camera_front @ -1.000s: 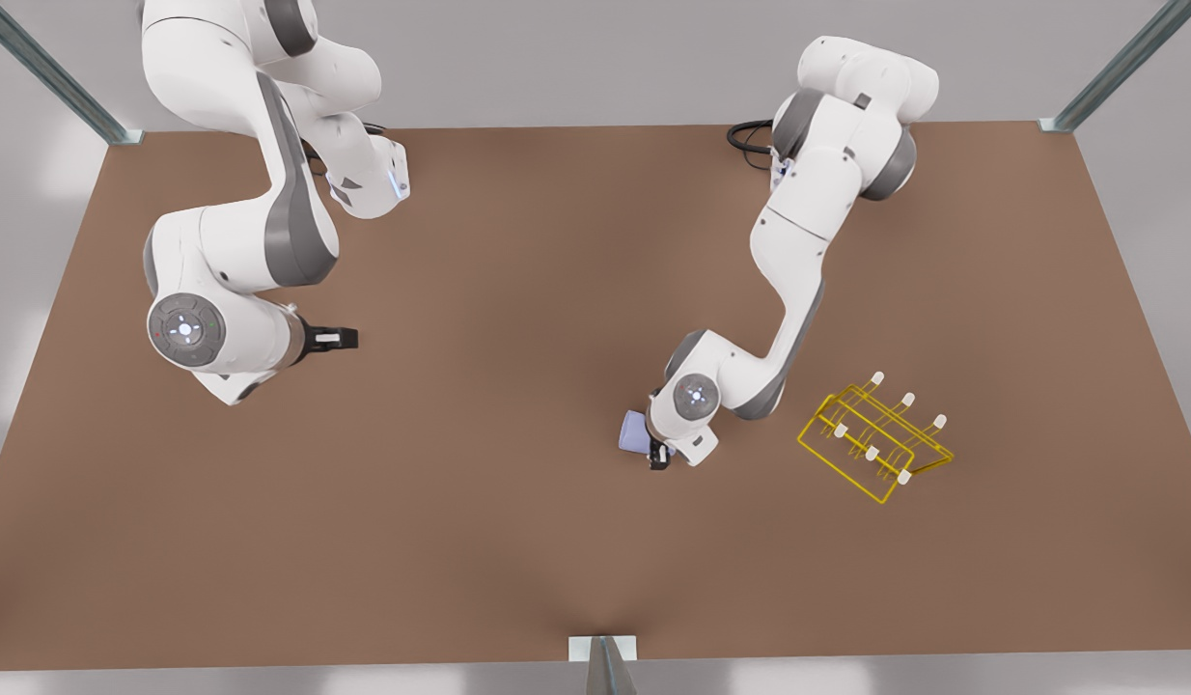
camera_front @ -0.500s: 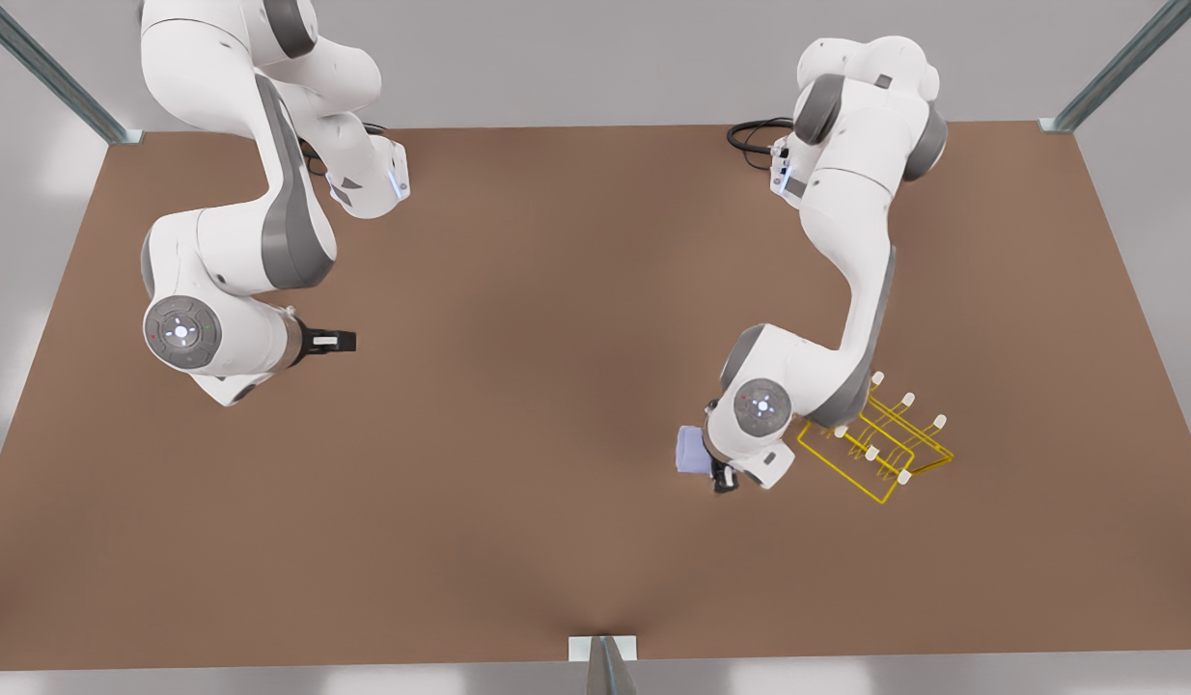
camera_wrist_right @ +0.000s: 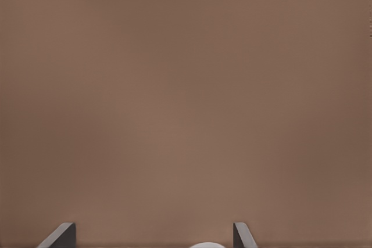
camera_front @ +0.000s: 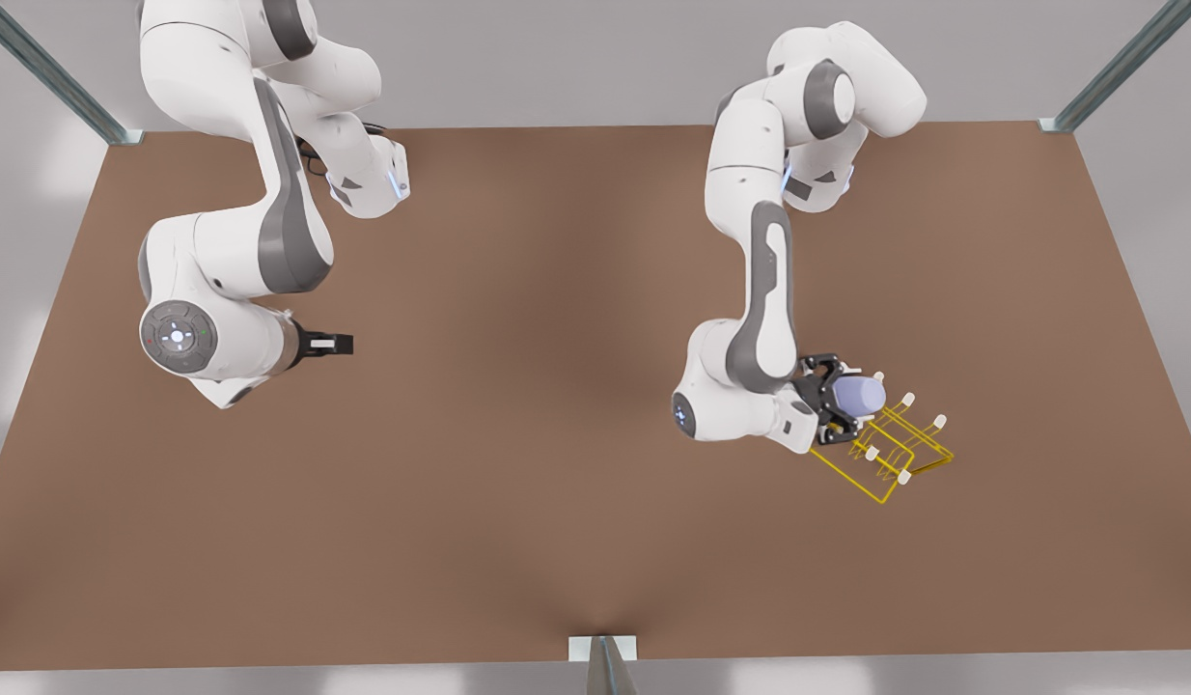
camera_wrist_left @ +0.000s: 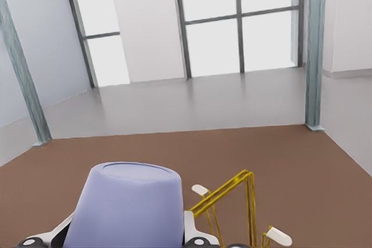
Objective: Place the cup on the cup holder
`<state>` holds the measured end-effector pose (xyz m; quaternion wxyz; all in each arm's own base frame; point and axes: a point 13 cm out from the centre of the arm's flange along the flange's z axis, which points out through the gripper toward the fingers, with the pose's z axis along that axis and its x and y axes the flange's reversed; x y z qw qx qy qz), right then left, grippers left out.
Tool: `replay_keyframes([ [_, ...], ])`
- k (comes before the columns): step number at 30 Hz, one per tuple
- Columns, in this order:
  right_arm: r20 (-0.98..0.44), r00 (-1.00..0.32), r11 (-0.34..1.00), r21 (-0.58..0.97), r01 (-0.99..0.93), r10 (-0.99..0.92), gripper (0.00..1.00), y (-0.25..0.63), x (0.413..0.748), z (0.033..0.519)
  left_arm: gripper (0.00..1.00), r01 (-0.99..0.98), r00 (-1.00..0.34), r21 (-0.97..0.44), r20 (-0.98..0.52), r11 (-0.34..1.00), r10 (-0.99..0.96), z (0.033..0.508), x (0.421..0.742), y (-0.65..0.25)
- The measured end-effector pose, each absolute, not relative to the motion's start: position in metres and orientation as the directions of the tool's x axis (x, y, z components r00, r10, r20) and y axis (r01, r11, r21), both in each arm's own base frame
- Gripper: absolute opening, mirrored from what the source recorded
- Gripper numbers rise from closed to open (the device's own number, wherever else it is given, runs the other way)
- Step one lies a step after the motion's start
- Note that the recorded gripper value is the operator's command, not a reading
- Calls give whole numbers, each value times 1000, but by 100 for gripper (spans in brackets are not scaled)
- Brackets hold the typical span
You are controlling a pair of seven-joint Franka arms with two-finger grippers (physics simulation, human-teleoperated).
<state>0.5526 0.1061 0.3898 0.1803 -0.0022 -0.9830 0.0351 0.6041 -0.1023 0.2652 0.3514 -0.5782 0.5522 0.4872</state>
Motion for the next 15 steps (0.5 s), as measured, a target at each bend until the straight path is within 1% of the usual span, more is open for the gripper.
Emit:
replay_keyframes([
  [4,353,-935,998,-70,-8,17,100,106,553,390,73,-983,-99,132,-966,-126,-238,247,612,-93],
  [15,347,-938,998,-69,-6,18,100,106,556,387,74,-997,-19,35,-977,-70,-211,223,645,-76],
])
